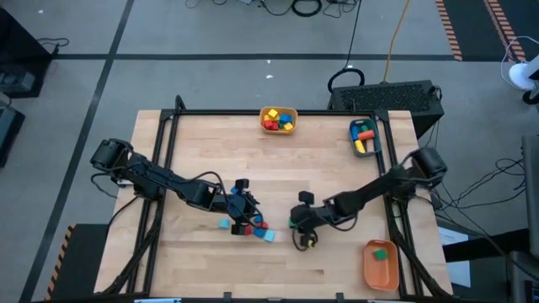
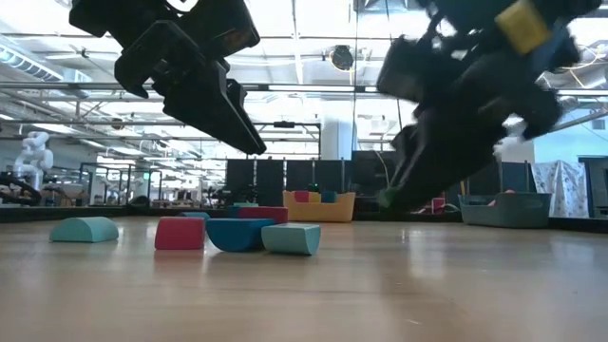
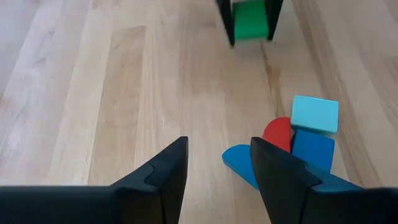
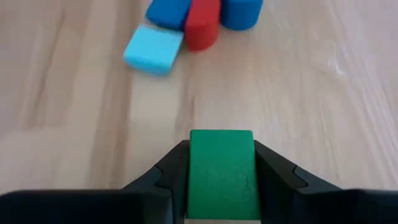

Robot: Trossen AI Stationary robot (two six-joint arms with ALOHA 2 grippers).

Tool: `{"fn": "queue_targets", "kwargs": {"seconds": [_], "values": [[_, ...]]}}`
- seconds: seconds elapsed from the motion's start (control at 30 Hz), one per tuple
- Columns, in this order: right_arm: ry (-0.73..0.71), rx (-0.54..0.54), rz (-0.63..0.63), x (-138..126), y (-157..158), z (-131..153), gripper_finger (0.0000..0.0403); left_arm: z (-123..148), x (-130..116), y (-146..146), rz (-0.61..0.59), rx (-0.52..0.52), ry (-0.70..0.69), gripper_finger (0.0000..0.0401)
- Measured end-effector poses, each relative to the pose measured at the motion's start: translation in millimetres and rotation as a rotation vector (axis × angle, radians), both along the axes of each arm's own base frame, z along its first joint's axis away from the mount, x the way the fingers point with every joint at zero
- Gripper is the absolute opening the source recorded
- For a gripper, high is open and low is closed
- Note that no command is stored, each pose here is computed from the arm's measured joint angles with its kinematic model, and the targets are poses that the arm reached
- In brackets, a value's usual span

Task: Sort blocks by size
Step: Put the green half circle block into the orange bin

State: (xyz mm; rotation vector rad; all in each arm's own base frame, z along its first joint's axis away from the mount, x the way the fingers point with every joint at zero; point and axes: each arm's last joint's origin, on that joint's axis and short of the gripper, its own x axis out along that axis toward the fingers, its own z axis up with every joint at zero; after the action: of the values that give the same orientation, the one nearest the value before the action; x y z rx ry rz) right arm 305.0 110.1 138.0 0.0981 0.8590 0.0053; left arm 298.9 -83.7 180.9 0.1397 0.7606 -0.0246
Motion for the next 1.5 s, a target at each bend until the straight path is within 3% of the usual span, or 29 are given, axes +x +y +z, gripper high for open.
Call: {"fn": "queue_targets", "kwargs": {"seconds": [0.4,0.87,1.2,1.5], "values": [[0.002,0.041,0.046,-39,23,48,0.0124,4,4,-1,0.001,-0.015,-0.051,0.0176],[0.225,0.158,-0.024,-83,51,47,0.0122,4,3,-1,0.001,-0.014,-0.048,0.0176],[0.297,0.275,-0.011,-100,74,49,0.0122,4,3,-1,0.001,-0.013,-0.048,0.0176],[0.272,0.330,0.037,-101,97,83,0.0122,4,3,0,0.005,-0.010,-0.049,0.0176]]}}
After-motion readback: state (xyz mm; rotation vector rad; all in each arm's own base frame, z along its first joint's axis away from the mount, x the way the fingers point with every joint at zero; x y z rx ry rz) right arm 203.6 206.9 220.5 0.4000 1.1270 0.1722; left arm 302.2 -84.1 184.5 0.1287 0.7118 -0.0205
